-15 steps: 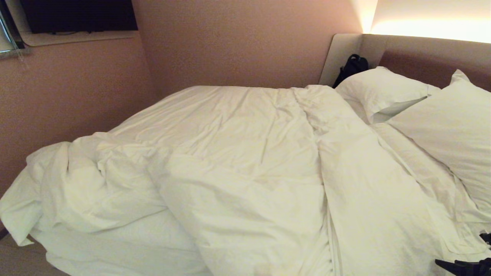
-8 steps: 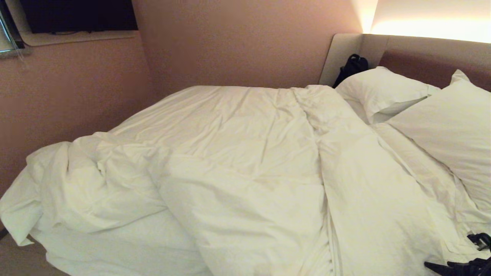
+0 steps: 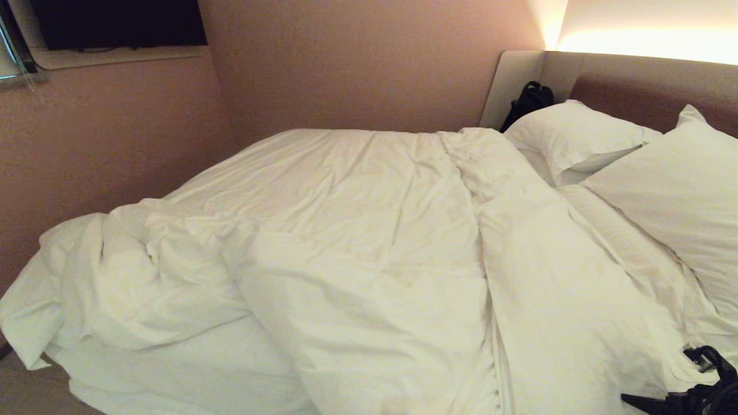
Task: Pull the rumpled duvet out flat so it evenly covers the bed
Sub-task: Flatten the corners of the folded blanket
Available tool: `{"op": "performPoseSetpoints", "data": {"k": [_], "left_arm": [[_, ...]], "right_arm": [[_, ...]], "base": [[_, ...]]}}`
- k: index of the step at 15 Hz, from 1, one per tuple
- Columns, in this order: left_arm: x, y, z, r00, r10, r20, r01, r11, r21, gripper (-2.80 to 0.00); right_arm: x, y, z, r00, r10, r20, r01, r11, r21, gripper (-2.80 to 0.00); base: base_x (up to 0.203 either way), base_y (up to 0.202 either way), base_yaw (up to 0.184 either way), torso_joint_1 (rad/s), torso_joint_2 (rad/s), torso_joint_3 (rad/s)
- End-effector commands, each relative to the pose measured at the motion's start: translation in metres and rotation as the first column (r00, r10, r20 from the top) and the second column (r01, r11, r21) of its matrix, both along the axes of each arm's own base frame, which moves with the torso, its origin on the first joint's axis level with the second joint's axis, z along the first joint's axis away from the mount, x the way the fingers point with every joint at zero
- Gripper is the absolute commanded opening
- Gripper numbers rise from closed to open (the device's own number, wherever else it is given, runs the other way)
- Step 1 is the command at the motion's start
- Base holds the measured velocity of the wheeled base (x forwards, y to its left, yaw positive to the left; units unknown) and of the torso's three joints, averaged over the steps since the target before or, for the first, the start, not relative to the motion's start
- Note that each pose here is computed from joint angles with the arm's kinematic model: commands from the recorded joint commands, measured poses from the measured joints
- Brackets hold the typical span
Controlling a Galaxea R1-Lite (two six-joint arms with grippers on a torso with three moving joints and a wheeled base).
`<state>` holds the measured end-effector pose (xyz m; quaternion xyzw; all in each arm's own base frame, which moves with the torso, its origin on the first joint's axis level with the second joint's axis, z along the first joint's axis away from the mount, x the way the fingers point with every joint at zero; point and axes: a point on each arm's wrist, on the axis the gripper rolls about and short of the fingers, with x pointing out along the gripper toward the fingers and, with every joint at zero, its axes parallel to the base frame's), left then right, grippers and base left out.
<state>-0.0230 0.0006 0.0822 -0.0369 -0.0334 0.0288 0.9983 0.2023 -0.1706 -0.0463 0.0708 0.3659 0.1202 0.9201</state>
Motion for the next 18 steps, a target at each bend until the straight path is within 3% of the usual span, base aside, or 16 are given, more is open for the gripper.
{"op": "performPoseSetpoints", "data": {"k": [1,8,9,10,18], "left_arm": [[0.0001,0.0000,0.0001,1.000,0.001,0.000,-0.001,1.000,-0.001,-2.80],[0.0001,0.0000,0.0001,1.000,0.001,0.000,-0.001,1.000,-0.001,-2.80],[0.0001,0.0000,0.0001,1.000,0.001,0.000,-0.001,1.000,-0.001,-2.80],[0.0001,0.0000,0.0001,1.000,0.001,0.000,-0.001,1.000,-0.001,-2.80],[0.0001,0.0000,0.0001,1.000,0.001,0.000,-0.001,1.000,-0.001,-2.80]], "right_arm": [[0.0026,0.0036,0.0028,1.000,0.014,-0.002,-0.014,1.000,0.010,0.00],[0.0075,0.0126,0.0047,0.999,0.049,-0.019,-0.048,0.999,0.023,0.00],[0.0073,0.0128,0.0047,0.999,0.052,-0.017,-0.051,0.998,0.020,-0.98],[0.0070,0.0130,0.0042,0.998,0.055,-0.018,-0.054,0.998,0.019,-2.80],[0.0071,0.0125,0.0066,0.999,0.054,-0.009,-0.053,0.998,0.014,-2.80]], "base": [[0.000,0.000,0.000,0.000,0.00,0.000],[0.000,0.000,0.000,0.000,0.00,0.000],[0.000,0.000,0.000,0.000,0.00,0.000],[0.000,0.000,0.000,0.000,0.00,0.000],[0.000,0.000,0.000,0.000,0.00,0.000]]}}
